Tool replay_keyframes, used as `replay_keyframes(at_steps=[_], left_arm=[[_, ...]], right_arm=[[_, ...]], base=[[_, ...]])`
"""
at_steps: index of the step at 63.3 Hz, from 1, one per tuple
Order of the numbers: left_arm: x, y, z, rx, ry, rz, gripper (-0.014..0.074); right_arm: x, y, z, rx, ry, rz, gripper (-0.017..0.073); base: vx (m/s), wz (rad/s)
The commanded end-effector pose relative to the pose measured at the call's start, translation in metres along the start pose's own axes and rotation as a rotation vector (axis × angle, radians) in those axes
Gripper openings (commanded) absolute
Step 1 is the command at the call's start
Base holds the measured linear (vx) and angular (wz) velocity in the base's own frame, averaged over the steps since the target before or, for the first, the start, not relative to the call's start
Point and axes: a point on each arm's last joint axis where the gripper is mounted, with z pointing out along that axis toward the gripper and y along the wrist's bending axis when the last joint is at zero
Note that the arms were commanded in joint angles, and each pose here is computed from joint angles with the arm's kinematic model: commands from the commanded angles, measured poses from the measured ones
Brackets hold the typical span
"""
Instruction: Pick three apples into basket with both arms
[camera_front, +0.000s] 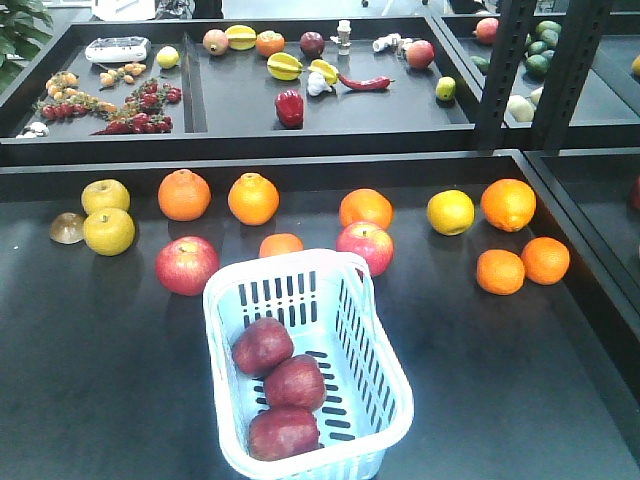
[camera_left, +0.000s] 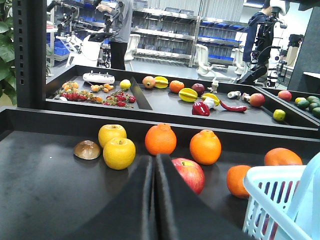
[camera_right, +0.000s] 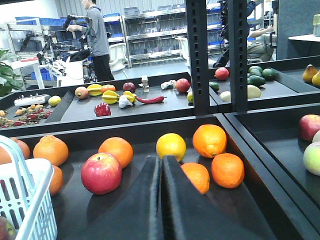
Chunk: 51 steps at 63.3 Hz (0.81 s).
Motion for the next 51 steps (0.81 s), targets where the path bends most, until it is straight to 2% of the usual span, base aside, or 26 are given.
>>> replay_keyframes(at_steps=[1, 51], left_arm=[[-0.0154, -0.002, -0.0026, 0.013, -0.107, -0.005, -0.0006], [-0.0154, -0.002, -0.0026, 0.013, -0.107, -0.005, -0.0006]], right_arm=[[-0.0027, 0.0002, -0.0006, -0.003, -0.073, -0.009, -0.0005], [-0.0029, 0.0002, -0.0006, -0.003, -0.074, -0.009, -0.0005]], base=[[0.0, 0.0], [0.0, 0.0]])
